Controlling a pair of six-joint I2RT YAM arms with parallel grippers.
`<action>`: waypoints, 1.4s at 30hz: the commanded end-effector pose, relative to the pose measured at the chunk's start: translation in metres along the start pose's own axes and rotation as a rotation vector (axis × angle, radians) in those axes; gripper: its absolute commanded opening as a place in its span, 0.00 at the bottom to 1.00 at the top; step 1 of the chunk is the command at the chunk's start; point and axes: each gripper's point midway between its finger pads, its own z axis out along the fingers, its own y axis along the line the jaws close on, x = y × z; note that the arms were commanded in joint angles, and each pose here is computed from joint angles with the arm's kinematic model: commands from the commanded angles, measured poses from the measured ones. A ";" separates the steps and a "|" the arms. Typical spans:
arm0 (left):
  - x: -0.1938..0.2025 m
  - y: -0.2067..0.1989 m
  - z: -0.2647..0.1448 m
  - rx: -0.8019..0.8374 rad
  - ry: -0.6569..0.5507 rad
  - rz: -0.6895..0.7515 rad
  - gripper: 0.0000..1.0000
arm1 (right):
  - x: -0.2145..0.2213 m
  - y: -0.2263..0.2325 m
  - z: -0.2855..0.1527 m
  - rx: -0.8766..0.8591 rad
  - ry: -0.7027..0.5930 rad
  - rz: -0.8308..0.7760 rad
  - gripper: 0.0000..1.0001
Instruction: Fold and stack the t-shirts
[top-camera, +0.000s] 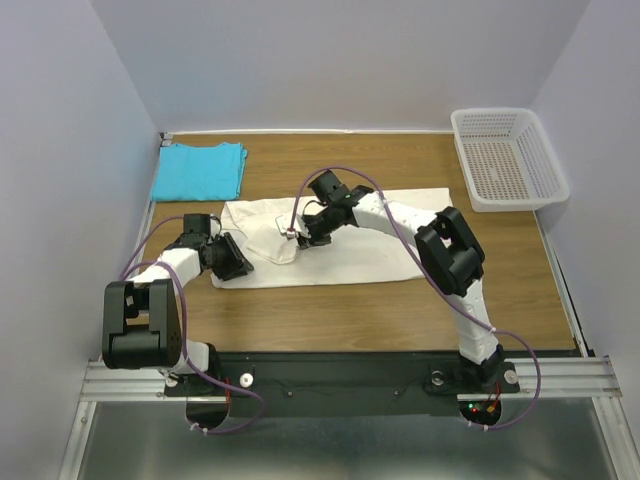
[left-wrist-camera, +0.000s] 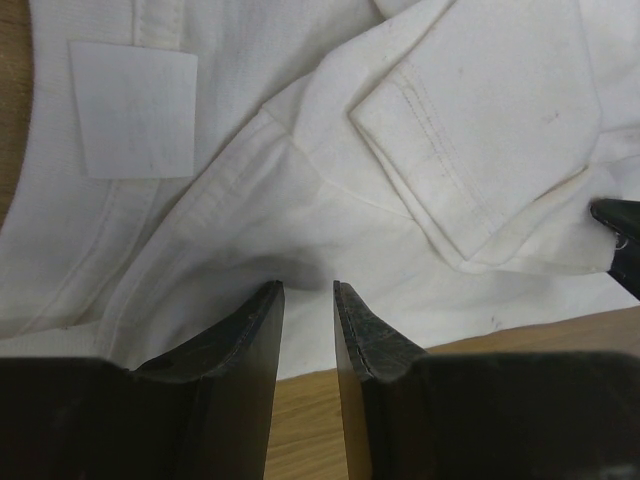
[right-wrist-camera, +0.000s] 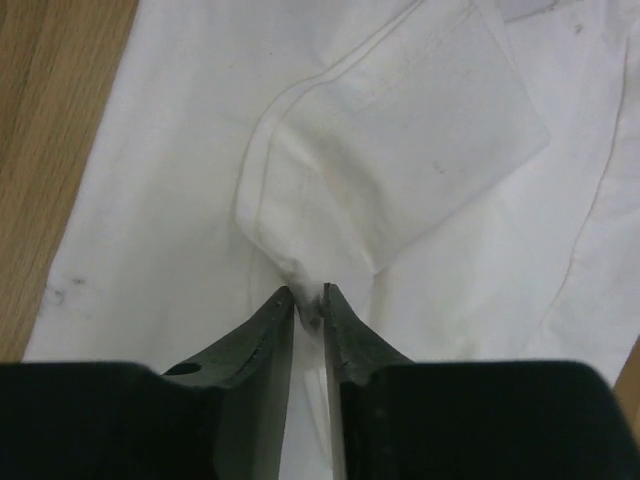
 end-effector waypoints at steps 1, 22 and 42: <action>0.000 -0.006 -0.002 0.022 0.001 0.016 0.38 | -0.025 -0.018 -0.004 0.033 -0.040 -0.021 0.20; -0.001 -0.006 -0.002 0.022 -0.001 0.021 0.38 | 0.001 -0.045 -0.029 0.286 -0.053 0.548 0.01; -0.002 -0.007 -0.003 0.022 -0.006 0.026 0.38 | 0.030 -0.078 -0.042 0.534 -0.129 1.002 0.01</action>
